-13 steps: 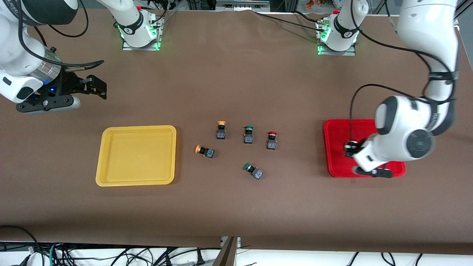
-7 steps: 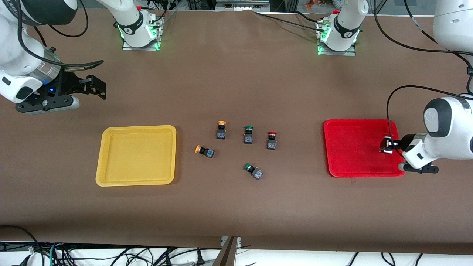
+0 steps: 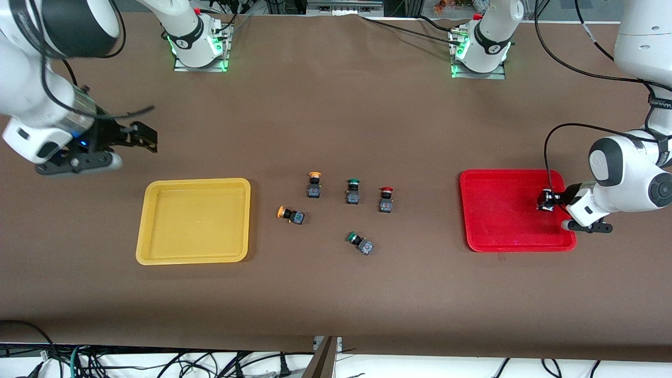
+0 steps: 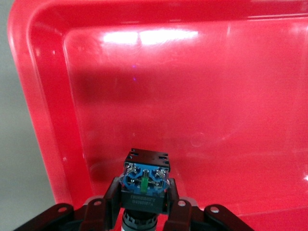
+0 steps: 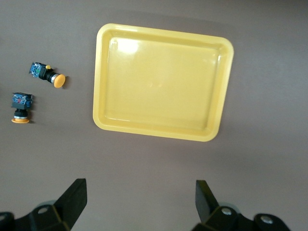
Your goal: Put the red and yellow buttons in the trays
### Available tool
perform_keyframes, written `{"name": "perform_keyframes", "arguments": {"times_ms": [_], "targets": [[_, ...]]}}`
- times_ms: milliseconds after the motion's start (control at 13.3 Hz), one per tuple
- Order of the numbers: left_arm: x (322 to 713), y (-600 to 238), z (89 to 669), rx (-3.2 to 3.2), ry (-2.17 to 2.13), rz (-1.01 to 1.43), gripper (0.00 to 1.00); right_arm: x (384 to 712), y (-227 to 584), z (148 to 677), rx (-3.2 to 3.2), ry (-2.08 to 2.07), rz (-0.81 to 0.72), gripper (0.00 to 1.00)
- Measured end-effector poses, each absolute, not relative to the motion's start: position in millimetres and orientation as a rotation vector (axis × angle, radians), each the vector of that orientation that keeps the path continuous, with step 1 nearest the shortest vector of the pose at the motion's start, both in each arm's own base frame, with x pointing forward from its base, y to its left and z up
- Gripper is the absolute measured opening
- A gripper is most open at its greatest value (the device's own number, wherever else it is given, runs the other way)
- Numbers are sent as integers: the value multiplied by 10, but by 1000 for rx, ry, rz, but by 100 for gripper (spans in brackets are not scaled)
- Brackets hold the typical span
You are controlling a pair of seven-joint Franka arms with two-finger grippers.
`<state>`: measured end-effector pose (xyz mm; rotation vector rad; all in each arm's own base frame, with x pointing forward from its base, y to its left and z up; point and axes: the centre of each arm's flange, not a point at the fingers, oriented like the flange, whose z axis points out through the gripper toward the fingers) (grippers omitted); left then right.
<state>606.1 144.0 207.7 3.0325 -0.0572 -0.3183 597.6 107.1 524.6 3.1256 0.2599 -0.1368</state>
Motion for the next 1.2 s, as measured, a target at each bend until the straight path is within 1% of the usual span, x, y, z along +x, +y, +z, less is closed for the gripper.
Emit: {"name": "perform_keyframes", "arguments": {"times_ms": [150,375,449,674,749,824,1049,1199], "targets": [[6064,1446,2034,3041,-56,-291,41,6063,1259,4938,3113,302,-185,100],[6057,1447,1966,3042,-56,-287,41,6148,1731,4518,3086,427,-208,100],[6055,1446,1958,3042,-56,-289,48,6159,1899,4413,3078,471,-203,100],[6150,1340,2052,3035,-84,-276,79,6162,2456,4037,3035,737,-154,100],[6237,1199,2148,3023,-113,-275,90,6150,2660,3856,3015,824,-140,100],[6336,1003,2263,3009,-140,-264,99,6150,2838,3650,2998,900,-119,100],[6502,150,2455,2970,-152,-237,100,6158,3285,2931,2966,1033,-24,100],[6519,-599,2518,2973,-62,-248,100,6095,3494,2575,2949,1079,-10,100]]}}
